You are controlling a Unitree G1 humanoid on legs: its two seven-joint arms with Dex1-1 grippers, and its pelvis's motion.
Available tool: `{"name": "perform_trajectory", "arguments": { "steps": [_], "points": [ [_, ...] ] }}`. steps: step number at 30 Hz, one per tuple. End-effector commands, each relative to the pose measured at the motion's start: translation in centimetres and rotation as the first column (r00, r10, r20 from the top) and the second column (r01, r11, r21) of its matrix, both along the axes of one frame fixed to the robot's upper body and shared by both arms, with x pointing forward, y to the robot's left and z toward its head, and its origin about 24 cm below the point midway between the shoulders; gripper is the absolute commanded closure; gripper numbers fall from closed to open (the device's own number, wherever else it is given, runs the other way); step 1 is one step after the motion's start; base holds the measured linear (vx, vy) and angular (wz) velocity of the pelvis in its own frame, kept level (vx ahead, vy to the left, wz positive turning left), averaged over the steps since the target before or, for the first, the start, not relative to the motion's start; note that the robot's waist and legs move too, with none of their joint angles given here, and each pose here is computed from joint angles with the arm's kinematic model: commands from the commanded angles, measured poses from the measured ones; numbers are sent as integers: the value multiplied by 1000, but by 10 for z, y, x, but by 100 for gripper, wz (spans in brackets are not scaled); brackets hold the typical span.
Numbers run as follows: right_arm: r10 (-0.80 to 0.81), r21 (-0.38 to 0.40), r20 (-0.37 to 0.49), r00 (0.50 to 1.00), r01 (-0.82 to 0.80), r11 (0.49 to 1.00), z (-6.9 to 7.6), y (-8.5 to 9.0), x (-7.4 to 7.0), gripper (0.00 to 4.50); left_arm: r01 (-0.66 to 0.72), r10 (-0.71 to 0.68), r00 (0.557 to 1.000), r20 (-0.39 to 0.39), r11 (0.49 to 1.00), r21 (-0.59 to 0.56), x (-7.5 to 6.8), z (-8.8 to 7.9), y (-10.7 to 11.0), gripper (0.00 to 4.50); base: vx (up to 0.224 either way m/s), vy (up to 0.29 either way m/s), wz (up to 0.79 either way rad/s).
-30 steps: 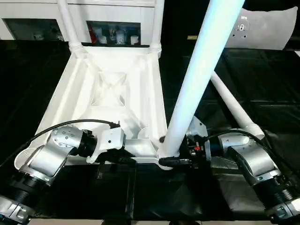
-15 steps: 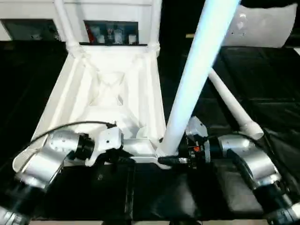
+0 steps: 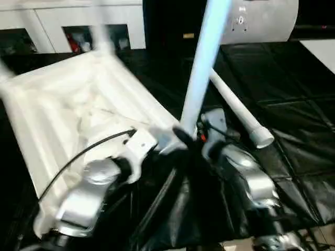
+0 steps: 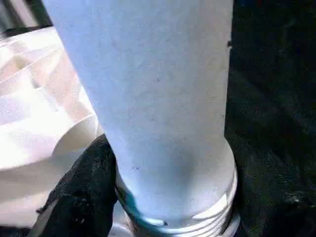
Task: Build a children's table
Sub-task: Rotate leg to tighten
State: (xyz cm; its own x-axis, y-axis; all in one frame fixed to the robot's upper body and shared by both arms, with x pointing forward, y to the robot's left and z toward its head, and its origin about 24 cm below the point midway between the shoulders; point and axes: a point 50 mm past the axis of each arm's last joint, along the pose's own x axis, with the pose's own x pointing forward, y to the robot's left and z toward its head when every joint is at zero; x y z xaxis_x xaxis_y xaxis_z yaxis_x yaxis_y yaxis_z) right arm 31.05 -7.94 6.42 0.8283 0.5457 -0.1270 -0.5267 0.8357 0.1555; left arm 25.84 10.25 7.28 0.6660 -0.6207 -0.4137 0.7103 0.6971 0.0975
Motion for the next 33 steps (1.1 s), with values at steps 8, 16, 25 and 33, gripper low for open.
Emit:
{"name": "perform_trajectory", "arguments": {
  "steps": [8, 16, 25, 33],
  "points": [
    [27, 25, -119, 993, -24, 999, -25, 35, -13, 114, 48, -46, 997, 63, 998, -35, -1, 17, -30, 450, 0, 0, 0],
    [89, -18, 22, 996, -89, 996, -20, 6, -18, 30, 105, -105, 994, 26, 994, -3, 2, 12, -3, 450, 0, 0, 0],
    [269, -53, 138, 953, -264, 963, -5, -50, -30, 7, 366, -365, 931, -30, 930, 40, -2, 7, 29, 450, 0, 0, 0],
    [607, -195, 71, 792, -586, 787, 8, -76, -44, 7, 591, -586, 803, -108, 806, 19, -6, 4, 47, 450, 0, 0, 0]
  ]
}}
